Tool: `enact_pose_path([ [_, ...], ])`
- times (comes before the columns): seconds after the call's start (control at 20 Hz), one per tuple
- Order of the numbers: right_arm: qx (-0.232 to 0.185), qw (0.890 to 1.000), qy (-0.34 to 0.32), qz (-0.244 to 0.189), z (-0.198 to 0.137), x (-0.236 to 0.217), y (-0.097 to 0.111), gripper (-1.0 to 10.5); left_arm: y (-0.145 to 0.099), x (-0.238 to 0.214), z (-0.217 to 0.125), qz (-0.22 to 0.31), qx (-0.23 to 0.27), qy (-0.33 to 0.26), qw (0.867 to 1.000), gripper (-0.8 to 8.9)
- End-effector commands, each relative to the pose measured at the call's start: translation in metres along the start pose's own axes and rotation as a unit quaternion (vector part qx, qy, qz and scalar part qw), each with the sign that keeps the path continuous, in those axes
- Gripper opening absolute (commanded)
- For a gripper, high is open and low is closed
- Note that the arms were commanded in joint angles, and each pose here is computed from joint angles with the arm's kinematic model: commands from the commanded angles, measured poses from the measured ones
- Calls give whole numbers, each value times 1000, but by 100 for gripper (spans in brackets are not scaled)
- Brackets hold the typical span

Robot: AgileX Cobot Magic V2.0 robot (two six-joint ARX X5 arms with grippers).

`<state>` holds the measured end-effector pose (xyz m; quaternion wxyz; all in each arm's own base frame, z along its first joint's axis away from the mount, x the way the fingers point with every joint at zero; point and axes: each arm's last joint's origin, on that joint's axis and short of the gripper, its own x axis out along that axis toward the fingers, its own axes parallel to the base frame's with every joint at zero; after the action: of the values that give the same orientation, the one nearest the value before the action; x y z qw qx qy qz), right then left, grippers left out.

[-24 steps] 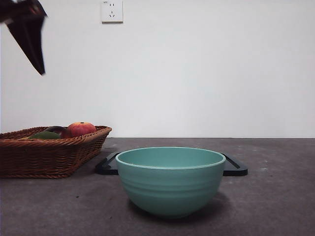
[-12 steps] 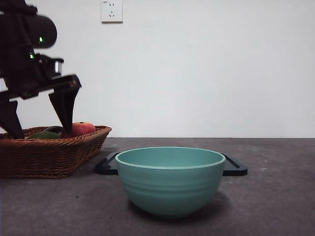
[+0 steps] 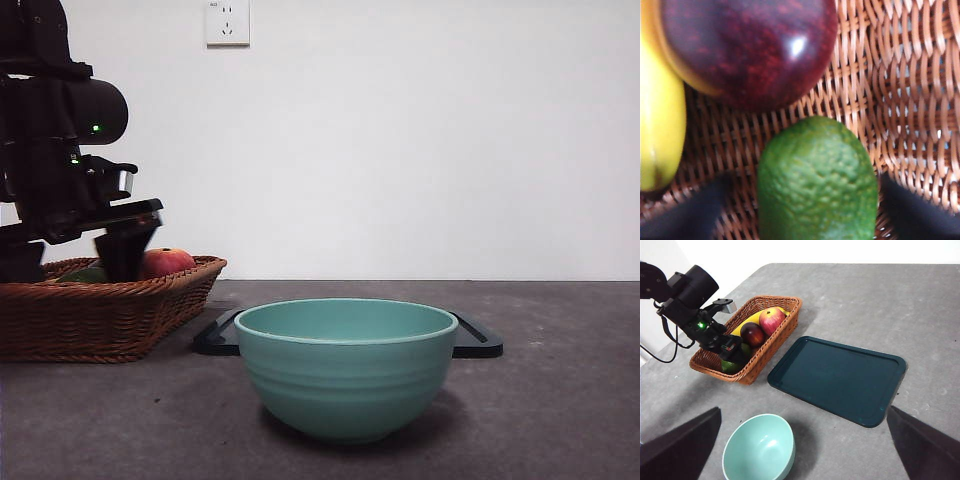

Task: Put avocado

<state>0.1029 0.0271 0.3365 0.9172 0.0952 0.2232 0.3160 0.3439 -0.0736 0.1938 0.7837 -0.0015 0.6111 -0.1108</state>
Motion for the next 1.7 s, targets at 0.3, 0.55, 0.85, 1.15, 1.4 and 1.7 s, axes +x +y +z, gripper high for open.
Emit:
enact_pose_path([
  [0.3, -12, 1000, -11, 3, 5, -3, 3, 662, -9, -45, 15, -12, 3, 13, 1000, 176],
  [0.55, -12, 1000, -11, 3, 5, -3, 3, 662, -44, -100, -1, -77, 28, -34, 996, 176],
  [0.85, -11, 1000, -11, 3, 5, -3, 3, 662, -110, -131, -39, -122, 122, -26, 985, 176],
  [1.15, -11, 1000, -11, 3, 5, -3, 3, 662, -172, -123, -61, -158, 214, -18, 964, 175],
  [1.4, -11, 1000, -11, 3, 5, -3, 3, 662, -208, -100, -72, -169, 250, 6, 953, 175],
  [1.7, -12, 1000, -11, 3, 5, -3, 3, 662, -239, -40, -76, -145, 275, 62, 948, 175],
])
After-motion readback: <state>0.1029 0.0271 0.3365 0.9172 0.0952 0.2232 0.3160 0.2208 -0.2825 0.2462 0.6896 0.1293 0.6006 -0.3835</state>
